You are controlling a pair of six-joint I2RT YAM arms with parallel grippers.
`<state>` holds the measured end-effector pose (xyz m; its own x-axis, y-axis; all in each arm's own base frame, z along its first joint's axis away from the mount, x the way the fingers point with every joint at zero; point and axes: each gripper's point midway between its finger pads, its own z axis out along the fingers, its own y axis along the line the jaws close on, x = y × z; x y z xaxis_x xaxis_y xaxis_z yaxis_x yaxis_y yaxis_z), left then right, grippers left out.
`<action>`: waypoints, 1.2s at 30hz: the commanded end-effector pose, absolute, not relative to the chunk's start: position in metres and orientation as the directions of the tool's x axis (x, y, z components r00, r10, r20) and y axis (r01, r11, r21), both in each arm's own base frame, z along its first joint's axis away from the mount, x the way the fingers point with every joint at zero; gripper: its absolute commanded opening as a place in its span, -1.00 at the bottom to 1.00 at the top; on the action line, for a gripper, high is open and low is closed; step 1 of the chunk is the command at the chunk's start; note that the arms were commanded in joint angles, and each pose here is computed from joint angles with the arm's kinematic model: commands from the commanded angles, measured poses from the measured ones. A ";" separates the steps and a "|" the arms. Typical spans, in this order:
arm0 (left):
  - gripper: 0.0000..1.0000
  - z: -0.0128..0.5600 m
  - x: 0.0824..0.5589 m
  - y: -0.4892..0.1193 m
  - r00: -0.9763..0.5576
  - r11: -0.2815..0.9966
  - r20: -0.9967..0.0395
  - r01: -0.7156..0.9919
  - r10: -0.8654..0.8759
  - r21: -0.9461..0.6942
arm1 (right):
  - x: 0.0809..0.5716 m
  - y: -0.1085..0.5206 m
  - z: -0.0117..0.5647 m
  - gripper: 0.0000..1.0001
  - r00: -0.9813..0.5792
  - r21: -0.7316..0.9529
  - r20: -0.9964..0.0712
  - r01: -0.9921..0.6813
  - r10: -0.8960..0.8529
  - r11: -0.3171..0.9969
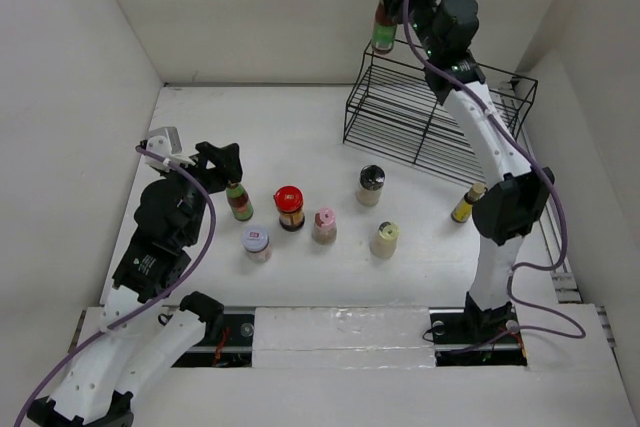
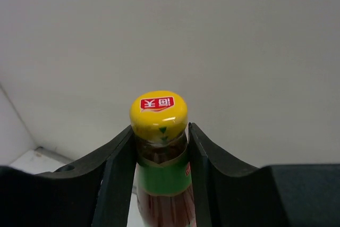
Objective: Organize the condiment bottles
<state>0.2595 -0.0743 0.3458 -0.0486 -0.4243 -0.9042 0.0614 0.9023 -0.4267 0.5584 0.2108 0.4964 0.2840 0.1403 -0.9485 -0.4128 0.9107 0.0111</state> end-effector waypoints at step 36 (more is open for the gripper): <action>0.31 0.354 0.263 -0.080 -0.025 0.894 -0.899 0.095 -0.437 -0.437 | 0.646 0.175 0.400 0.16 0.176 0.104 -0.971 -0.304 0.163 0.947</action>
<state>0.2632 -0.0791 0.3422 -0.0654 -0.4187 -0.9058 0.0703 0.9035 -0.4227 0.6660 0.1725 0.3359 0.0383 0.1237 -0.9916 -0.2753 0.9552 0.1085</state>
